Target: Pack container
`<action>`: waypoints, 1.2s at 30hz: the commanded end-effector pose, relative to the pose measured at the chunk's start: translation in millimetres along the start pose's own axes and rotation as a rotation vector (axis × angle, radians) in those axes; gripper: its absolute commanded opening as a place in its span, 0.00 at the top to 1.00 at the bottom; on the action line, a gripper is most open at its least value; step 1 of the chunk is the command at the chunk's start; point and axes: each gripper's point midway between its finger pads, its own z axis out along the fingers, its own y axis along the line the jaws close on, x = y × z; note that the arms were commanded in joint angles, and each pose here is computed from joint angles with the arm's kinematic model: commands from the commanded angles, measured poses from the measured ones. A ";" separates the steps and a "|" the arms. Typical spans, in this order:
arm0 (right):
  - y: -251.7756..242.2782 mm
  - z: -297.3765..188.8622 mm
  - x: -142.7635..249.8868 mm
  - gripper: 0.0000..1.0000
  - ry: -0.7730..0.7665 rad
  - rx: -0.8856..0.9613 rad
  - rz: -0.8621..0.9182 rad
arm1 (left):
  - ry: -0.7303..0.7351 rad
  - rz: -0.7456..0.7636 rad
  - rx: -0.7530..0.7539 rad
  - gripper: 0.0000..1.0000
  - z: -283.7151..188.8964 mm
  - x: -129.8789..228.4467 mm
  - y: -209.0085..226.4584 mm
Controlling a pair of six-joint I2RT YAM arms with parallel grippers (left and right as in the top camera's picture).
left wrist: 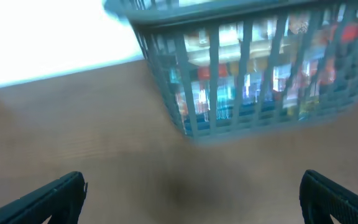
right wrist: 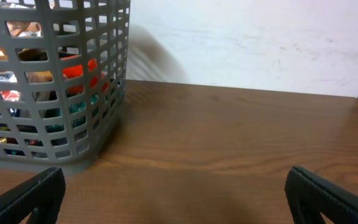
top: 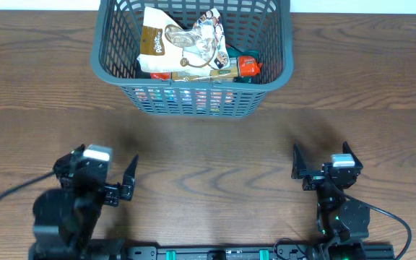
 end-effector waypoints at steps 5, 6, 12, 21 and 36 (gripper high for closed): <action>-2.2 -0.2 0.5 0.01 -0.004 0.013 0.013 | -0.226 -0.069 -0.009 0.01 27.6 24.4 -3.5; -2.2 -0.2 0.5 0.01 -0.004 0.013 0.013 | -0.246 -0.077 -0.011 0.01 32.6 30.4 -3.8; -2.2 -0.2 0.5 0.01 -0.004 0.013 0.013 | -0.231 -0.153 -0.023 0.01 58.3 74.6 -4.1; -2.2 -0.2 0.5 0.01 -0.004 0.013 0.013 | -0.178 -0.173 -0.119 0.01 63.6 93.7 10.8; -2.2 -0.2 0.5 0.01 -0.004 0.013 0.013 | -0.148 -0.175 -0.124 0.01 66.3 99.9 11.3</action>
